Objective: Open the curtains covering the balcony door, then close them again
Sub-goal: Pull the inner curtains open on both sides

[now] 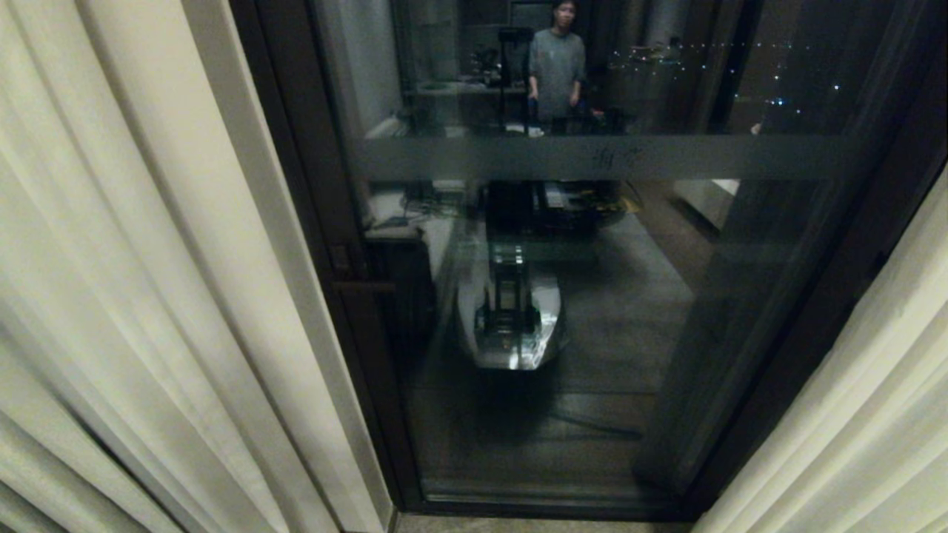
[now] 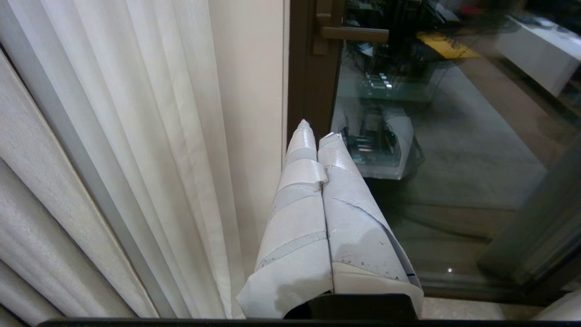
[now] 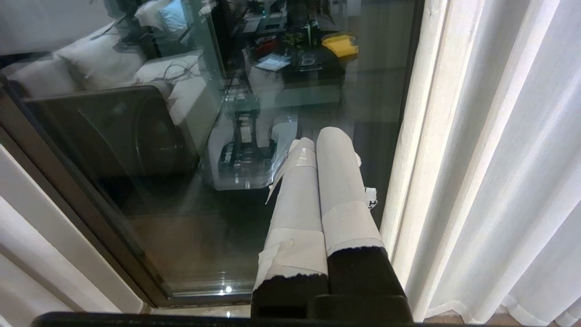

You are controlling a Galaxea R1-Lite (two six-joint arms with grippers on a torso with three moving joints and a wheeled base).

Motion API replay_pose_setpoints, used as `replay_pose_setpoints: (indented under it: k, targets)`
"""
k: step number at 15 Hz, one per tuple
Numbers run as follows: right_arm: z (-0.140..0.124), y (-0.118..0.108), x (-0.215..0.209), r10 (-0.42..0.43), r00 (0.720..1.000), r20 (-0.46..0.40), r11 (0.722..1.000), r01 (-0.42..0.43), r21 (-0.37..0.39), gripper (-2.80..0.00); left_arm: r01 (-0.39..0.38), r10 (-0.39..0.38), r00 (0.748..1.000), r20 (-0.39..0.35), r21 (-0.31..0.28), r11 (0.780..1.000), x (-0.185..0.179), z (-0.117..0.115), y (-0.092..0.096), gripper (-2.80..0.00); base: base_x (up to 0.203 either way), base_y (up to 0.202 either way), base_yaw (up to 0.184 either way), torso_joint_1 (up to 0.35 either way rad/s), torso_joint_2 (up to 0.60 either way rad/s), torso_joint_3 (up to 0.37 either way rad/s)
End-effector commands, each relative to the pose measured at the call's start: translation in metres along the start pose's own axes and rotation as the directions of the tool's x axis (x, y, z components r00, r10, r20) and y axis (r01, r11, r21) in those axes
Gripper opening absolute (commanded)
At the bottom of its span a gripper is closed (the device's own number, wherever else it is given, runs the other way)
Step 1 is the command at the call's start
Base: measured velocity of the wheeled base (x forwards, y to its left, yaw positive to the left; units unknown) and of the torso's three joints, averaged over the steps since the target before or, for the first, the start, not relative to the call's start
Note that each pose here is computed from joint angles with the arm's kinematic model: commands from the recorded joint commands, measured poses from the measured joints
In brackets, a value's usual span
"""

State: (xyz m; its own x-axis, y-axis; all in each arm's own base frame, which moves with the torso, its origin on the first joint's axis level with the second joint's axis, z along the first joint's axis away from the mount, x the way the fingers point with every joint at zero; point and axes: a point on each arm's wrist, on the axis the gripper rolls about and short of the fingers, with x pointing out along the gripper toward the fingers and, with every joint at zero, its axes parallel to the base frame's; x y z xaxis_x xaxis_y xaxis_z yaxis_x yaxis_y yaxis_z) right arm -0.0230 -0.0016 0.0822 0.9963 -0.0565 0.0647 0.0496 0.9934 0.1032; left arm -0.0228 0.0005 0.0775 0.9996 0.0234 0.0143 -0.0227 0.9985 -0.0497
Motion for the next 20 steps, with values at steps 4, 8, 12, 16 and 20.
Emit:
replay_pose_setpoints:
  k: [4, 8, 12, 16, 20]
  targets:
    - [0.0001, 0.0000, 0.0000, 0.000, 1.000, 0.001, 1.000, 0.000, 0.000, -2.80, 0.000, 0.000, 1.000, 0.002, -0.001, 1.000, -0.0001, -0.0003, 0.0000, -2.80, 0.000, 0.000, 0.000, 0.000, 0.00, 0.000]
    - [0.0001, 0.0000, 0.0000, 0.000, 1.000, 0.001, 1.000, 0.000, 0.000, -2.80, -0.001, 0.001, 1.000, 0.003, 0.000, 1.000, -0.0002, 0.0000, 0.0000, -2.80, 0.000, 0.000, 0.000, 0.000, 0.00, 0.000]
    - [0.0001, 0.0000, 0.0000, 0.000, 1.000, 0.001, 1.000, 0.000, 0.000, -2.80, 0.001, -0.001, 1.000, 0.003, 0.000, 1.000, -0.0002, -0.0001, 0.0000, -2.80, 0.000, 0.000, 0.000, 0.000, 0.00, 0.000]
    - [0.0001, 0.0000, 0.0000, 0.000, 1.000, 0.001, 1.000, 0.000, 0.000, -2.80, 0.001, -0.001, 1.000, 0.003, 0.000, 1.000, -0.0002, -0.0001, 0.0000, -2.80, 0.001, -0.019, 0.002, -0.001, 0.00, -0.001]
    - [0.0001, 0.0000, 0.0000, 0.000, 1.000, 0.001, 1.000, 0.000, 0.000, -2.80, -0.001, 0.001, 1.000, 0.003, 0.000, 1.000, -0.0002, -0.0001, 0.0000, -2.80, 0.001, -0.178, 0.001, 0.004, 0.00, 0.002]
